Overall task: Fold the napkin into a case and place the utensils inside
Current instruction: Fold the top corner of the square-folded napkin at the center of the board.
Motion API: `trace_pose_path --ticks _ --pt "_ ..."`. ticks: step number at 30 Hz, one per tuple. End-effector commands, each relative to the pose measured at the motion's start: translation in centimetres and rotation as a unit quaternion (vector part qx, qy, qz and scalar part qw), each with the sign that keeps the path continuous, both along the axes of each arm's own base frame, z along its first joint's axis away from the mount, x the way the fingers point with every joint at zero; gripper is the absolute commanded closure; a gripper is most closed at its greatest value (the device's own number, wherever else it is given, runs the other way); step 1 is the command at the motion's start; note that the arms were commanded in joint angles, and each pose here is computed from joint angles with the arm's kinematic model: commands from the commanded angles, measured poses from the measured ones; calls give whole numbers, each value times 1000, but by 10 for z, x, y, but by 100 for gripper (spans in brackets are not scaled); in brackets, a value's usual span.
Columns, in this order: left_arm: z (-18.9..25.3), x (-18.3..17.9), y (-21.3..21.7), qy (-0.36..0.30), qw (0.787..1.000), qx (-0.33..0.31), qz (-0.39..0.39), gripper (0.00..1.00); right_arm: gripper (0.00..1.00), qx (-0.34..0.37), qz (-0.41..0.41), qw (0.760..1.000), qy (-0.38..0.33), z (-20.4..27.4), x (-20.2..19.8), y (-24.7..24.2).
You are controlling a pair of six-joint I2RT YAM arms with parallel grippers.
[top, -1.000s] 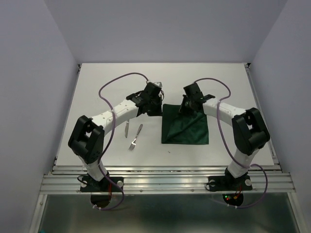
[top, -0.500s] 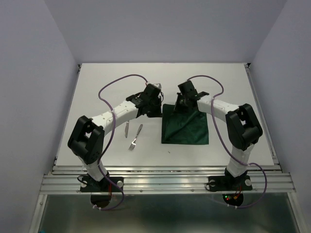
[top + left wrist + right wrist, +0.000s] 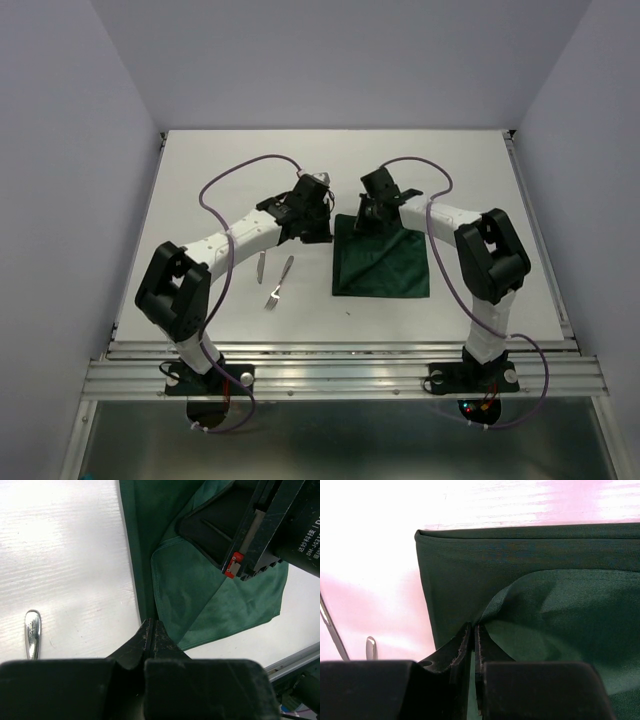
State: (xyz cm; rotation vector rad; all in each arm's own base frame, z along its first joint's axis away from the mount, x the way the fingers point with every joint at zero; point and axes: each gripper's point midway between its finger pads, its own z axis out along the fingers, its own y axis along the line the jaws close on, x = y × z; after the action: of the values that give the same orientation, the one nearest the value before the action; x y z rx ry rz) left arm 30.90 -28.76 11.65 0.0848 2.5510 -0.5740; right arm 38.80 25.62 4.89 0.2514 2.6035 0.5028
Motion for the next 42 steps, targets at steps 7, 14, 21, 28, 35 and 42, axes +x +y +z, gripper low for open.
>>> trace_pose_path --ticks 7,14,21,28,35,42 --pt "15 0 4 -22 1000 -11 9 100 91 14 20 1000 -20 11 7 21" --pt "14 -1 5 -21 1000 -13 9 100 91 10 14 1000 -26 13 12 20" --pt "13 -3 6 -20 1000 -15 8 100 90 6 8 1000 -24 9 15 20" --pt "14 -4 6 -21 1000 -16 9 100 90 -4 -4 1000 -29 7 19 16" --pt "11 -6 8 -18 1000 -15 9 100 90 -4 -13 1000 -26 3 21 16" --pt "11 -8 7 -17 1000 -16 7 100 90 -6 -26 999 -27 1 24 15"
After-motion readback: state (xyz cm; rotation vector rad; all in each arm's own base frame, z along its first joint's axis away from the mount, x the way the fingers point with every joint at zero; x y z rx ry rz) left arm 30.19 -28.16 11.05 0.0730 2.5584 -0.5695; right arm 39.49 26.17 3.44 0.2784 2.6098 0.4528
